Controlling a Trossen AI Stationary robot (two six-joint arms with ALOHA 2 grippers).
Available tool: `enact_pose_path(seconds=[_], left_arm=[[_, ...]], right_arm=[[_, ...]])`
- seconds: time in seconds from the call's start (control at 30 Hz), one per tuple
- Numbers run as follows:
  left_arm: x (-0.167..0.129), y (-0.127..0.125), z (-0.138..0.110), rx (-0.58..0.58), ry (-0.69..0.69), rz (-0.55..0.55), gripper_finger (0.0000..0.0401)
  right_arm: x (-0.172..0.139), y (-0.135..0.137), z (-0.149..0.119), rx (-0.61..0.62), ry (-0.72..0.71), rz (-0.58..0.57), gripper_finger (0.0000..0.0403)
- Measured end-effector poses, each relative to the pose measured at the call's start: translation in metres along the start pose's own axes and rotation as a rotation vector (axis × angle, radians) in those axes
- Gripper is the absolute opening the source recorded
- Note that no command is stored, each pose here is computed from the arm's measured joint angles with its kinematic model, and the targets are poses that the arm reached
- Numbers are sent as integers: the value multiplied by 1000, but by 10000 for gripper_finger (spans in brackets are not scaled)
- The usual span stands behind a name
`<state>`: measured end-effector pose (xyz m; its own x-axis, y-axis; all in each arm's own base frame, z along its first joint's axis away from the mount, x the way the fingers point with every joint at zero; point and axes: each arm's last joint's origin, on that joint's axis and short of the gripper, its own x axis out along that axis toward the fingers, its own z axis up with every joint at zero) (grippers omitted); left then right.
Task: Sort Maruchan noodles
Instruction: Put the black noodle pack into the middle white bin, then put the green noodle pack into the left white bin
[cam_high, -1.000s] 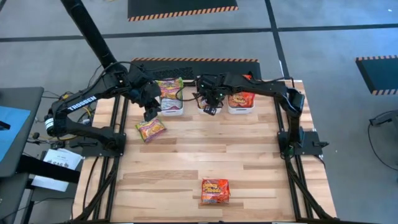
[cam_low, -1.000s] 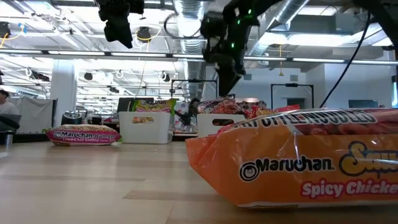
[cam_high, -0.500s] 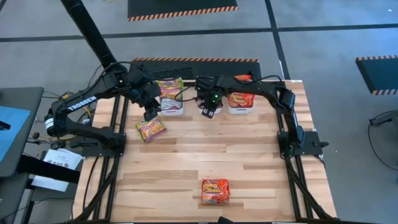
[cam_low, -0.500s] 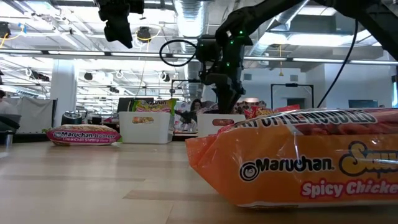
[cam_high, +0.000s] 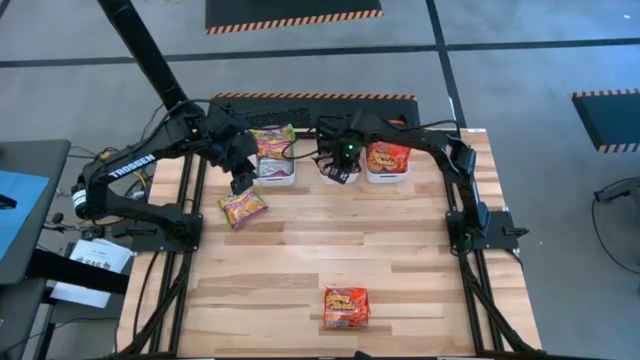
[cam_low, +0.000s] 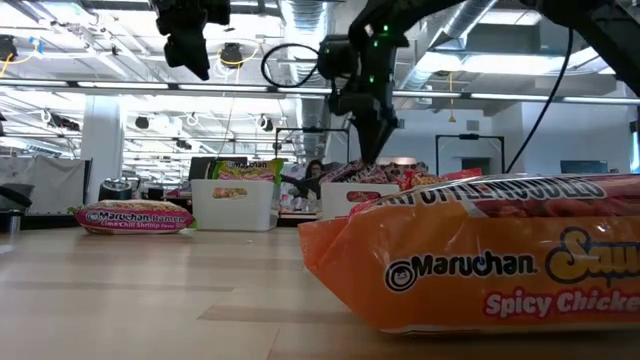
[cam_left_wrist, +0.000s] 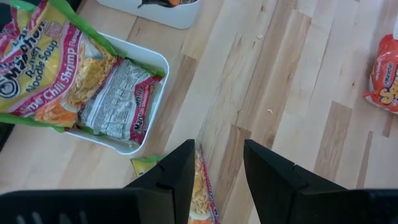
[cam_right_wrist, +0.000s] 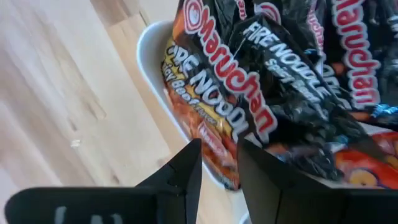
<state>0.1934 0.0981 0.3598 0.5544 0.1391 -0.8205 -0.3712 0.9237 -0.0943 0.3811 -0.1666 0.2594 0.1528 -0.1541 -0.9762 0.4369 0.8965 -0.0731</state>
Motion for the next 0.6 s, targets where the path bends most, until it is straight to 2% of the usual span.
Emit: enact_pose_path(seconds=[0.2, 0.37, 0.6], left_arm=[[0, 0, -3, -69, 31, 20, 123], [-1, 1, -14, -125, 144, 43, 122], [-3, 0, -26, -129, 276, 48, 123]], right_arm=[[-25, -2, 2, -6, -1, 1, 127], [-41, -3, 1, -12, 6, 0, 127], [-46, -4, 1, -14, 7, 1, 127]])
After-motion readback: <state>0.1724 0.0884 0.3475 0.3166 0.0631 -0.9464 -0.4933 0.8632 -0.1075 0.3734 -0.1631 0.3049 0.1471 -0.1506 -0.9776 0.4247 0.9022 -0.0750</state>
